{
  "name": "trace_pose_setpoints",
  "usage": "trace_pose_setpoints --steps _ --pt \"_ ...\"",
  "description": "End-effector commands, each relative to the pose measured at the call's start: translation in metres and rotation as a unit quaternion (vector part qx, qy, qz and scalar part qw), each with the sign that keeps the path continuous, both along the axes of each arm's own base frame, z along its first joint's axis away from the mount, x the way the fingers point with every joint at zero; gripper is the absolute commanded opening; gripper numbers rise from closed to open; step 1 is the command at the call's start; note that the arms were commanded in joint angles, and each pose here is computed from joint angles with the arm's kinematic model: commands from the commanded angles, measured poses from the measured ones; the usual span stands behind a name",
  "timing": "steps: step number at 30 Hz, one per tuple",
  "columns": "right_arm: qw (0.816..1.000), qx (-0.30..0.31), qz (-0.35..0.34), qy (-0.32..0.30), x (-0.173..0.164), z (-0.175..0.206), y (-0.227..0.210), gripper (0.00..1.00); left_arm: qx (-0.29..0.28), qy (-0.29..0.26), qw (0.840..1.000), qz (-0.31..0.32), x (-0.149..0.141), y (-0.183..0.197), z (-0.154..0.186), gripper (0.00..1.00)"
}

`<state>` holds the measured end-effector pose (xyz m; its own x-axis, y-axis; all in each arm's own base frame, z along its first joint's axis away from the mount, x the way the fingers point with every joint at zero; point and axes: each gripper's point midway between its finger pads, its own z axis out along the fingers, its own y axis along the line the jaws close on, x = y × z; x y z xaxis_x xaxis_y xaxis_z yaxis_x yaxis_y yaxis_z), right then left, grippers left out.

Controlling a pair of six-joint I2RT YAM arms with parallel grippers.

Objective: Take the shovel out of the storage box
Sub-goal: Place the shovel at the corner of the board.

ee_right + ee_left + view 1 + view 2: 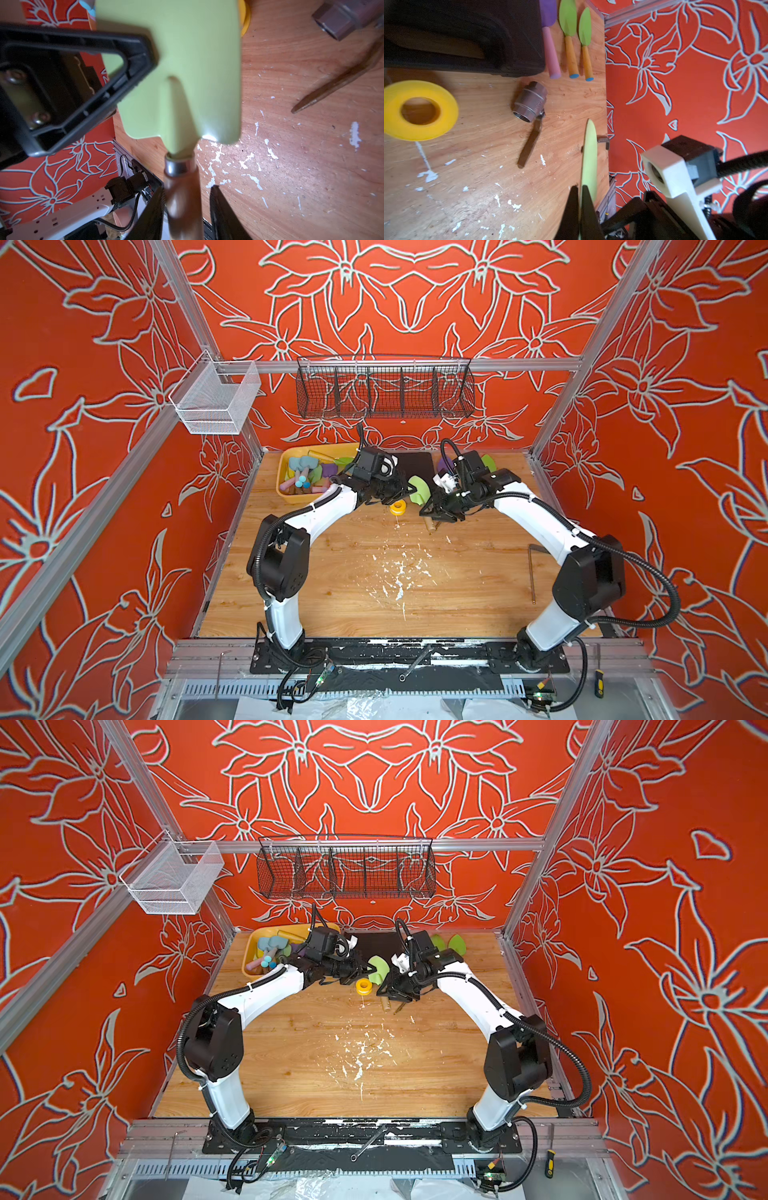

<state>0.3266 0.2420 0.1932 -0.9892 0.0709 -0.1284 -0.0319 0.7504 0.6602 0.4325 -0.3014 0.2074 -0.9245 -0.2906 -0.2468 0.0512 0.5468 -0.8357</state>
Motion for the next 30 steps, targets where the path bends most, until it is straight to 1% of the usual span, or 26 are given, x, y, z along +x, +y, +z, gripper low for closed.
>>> trace_pose_setpoints --steps 1,5,8,10,13,16,24,27,28,29,30 --pt "1.000 -0.027 0.003 -0.003 -0.011 0.002 -0.007 0.45 0.012 -0.018 0.999 0.025 0.004 0.010 0.011 0.00" --pt "0.999 -0.042 0.008 -0.001 -0.017 -0.004 -0.010 0.52 0.009 -0.016 0.999 0.029 0.006 0.010 0.010 0.00" --pt "0.999 -0.037 0.014 -0.004 -0.019 -0.005 -0.006 0.55 0.006 -0.013 1.000 0.026 0.007 0.008 0.009 0.00" --pt "0.999 -0.035 0.018 -0.008 -0.019 -0.004 -0.003 0.55 0.007 -0.013 1.000 0.027 0.007 0.008 0.009 0.00" --pt "0.999 -0.038 0.023 -0.006 -0.020 -0.006 0.000 0.51 0.008 -0.012 1.000 0.026 0.007 0.008 0.008 0.00" --pt "0.999 -0.045 0.026 0.000 -0.023 -0.011 0.000 0.42 0.010 -0.010 1.000 0.028 0.008 0.009 0.007 0.00" --pt "0.997 -0.067 0.028 0.001 -0.021 -0.015 -0.004 0.10 0.009 -0.008 0.999 0.031 0.009 0.009 0.007 0.00" --pt "0.997 -0.078 0.028 -0.005 -0.020 -0.013 -0.007 0.00 0.003 -0.009 0.999 0.030 0.008 0.008 0.009 0.00" --pt "0.996 -0.082 0.028 -0.008 -0.019 -0.013 -0.009 0.00 -0.001 -0.011 0.999 0.030 0.007 0.008 0.011 0.05" --pt "0.996 -0.088 0.028 -0.010 -0.019 -0.013 -0.011 0.00 -0.005 -0.014 0.999 0.031 0.007 0.009 0.014 0.16" --pt "0.995 -0.095 0.030 -0.013 -0.018 -0.014 -0.014 0.00 -0.006 -0.017 0.999 0.034 0.006 0.010 0.018 0.32"
